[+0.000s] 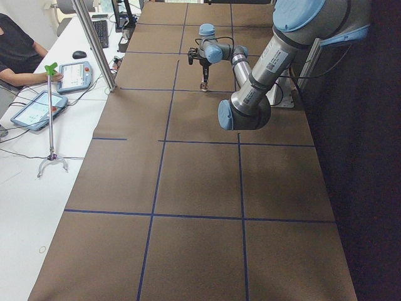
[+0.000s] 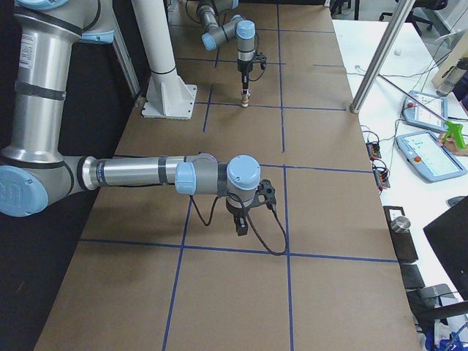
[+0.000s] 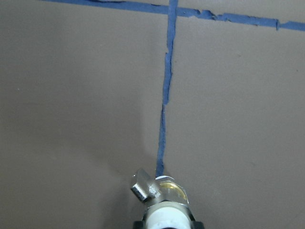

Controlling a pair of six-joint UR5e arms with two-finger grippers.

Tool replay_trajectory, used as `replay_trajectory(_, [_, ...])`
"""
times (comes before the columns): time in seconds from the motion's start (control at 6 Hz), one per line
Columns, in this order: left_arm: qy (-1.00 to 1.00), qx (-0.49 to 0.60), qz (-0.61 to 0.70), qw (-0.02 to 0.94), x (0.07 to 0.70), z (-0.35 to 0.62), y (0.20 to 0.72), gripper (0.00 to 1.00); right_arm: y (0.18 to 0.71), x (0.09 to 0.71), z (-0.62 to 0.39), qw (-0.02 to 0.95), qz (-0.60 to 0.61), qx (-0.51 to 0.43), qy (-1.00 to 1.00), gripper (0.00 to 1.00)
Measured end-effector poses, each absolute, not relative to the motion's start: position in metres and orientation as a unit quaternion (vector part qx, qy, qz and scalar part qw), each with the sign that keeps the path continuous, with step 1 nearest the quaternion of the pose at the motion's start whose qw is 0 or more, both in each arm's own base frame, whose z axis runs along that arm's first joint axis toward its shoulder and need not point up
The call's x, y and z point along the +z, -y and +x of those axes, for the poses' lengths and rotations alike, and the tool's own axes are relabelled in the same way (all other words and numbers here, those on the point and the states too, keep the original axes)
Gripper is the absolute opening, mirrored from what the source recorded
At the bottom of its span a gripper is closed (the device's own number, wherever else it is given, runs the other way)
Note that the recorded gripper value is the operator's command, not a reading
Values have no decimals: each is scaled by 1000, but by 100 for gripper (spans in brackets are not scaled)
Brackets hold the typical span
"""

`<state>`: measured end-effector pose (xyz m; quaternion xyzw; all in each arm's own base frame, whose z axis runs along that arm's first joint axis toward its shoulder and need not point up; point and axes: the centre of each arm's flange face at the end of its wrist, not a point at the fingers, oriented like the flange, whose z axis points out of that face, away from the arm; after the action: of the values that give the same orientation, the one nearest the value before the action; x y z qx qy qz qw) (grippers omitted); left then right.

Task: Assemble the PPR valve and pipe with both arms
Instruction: 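Lower the white pipe fitting upright onto the table with the left gripper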

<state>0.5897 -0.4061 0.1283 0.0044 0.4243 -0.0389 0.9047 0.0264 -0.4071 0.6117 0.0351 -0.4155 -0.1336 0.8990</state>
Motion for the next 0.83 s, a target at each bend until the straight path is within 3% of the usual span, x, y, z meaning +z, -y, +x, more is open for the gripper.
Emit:
replay_trajectory(0.5, [-418, -39, 11, 907, 127, 594, 402, 1, 407, 612, 26, 899, 34, -133, 416, 100])
replay_trajectory(0.83, [-415, -39, 15, 909, 129, 598, 399, 8, 407, 612, 26, 899, 34, -134, 416, 100])
